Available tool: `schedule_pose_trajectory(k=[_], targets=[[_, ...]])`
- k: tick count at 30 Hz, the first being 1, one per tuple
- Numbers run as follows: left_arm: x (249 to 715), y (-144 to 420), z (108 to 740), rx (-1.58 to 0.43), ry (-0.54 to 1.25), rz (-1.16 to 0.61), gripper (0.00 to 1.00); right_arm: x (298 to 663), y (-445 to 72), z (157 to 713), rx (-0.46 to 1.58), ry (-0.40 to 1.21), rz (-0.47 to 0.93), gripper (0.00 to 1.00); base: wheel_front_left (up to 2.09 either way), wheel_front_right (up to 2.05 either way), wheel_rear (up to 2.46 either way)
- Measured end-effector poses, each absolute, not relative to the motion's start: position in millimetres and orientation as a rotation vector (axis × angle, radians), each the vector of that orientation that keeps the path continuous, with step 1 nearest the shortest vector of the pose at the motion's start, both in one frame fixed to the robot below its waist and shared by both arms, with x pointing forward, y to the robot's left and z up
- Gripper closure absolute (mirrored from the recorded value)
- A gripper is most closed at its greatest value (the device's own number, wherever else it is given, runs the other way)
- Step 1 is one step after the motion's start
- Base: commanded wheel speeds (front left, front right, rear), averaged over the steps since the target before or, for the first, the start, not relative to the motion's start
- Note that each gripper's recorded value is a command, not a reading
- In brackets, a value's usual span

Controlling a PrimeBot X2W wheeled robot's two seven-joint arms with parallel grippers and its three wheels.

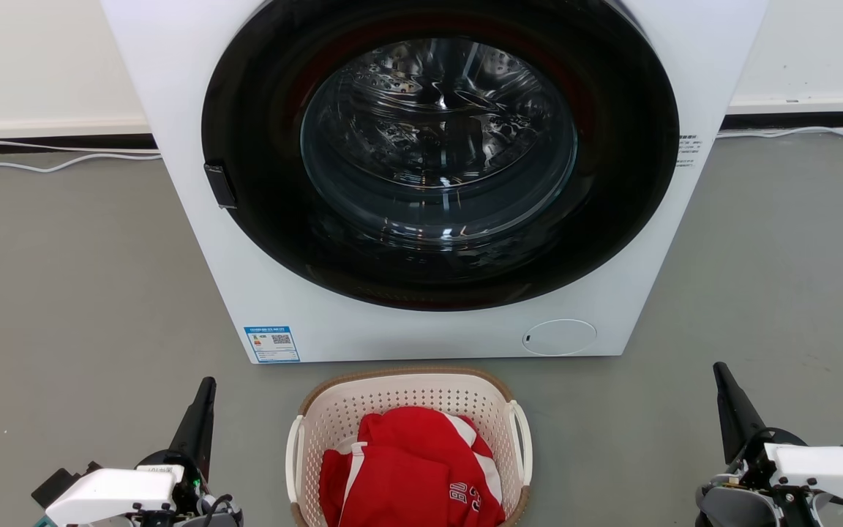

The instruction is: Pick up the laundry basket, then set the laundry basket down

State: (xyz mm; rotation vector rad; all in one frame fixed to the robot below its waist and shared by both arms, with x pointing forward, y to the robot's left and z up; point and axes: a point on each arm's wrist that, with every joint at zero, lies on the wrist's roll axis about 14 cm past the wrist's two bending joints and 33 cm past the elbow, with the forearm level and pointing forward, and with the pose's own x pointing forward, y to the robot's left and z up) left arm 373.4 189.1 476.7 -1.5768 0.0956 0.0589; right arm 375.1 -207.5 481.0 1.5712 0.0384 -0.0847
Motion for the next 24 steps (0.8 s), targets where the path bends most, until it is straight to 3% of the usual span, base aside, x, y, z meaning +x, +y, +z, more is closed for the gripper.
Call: schedule_pose_trajectory(k=[24], targets=[[373.4, 189.1, 476.7, -1.577, 0.096, 0.059, 1.0, 375.1, -207.5, 481.0, 1.571, 0.038, -0.085, 1.0, 0.0, 0.0, 0.0]])
